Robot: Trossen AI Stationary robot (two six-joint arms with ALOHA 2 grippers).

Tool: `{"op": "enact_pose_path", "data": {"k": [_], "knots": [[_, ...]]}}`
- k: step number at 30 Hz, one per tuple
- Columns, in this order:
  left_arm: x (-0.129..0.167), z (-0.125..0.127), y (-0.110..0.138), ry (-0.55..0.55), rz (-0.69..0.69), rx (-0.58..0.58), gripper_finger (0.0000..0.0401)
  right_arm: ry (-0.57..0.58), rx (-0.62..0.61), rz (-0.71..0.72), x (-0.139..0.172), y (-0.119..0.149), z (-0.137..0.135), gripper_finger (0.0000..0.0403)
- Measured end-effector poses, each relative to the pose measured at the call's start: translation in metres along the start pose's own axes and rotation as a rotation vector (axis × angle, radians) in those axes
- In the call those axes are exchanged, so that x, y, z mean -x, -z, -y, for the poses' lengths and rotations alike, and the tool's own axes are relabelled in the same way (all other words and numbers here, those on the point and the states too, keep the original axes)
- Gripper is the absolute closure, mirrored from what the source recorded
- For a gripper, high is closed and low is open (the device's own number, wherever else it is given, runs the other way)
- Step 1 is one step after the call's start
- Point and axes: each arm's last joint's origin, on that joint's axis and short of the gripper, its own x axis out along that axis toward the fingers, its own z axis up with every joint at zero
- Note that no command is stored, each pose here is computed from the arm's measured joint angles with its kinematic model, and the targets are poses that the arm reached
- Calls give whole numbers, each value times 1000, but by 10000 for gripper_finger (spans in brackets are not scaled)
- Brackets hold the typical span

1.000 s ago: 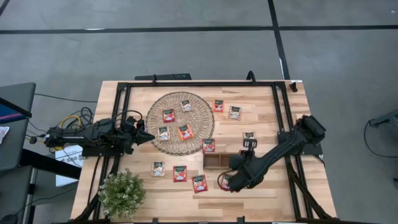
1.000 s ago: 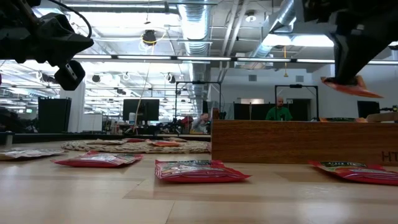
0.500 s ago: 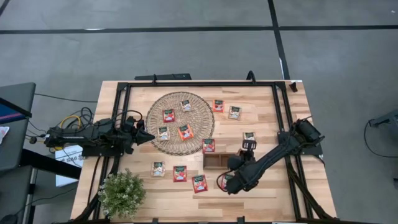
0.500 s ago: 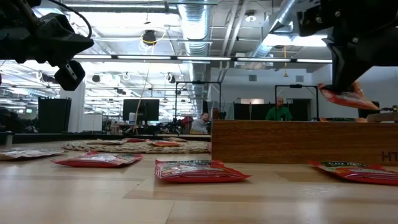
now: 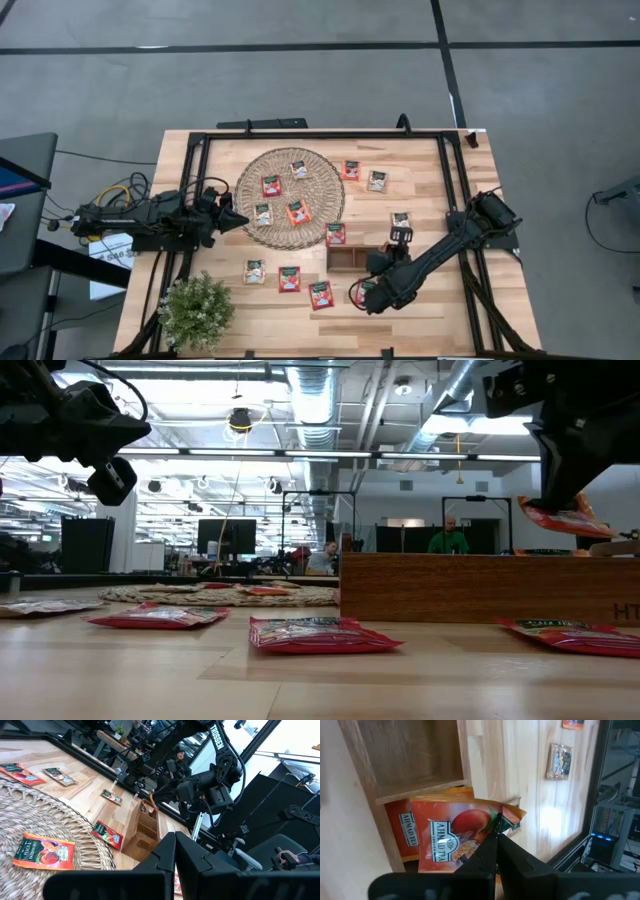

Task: Pick & Place Tea
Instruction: Put the orange tea bag into the right section of the wooden organizer

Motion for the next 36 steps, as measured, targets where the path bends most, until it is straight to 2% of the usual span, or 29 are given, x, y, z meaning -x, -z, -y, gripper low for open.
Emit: {"op": "enact_pose_path", "data": {"k": [11,17,36], "knots": [[0,0,0,0,0,-1,401,-14,15,-60,-8,5,-2,403],[0,0,0,1,-1,-46,401,-17,3,-65,-10,2,0,403],[0,0,0,1,-1,-49,401,-17,11,-73,-17,1,1,403]]}}
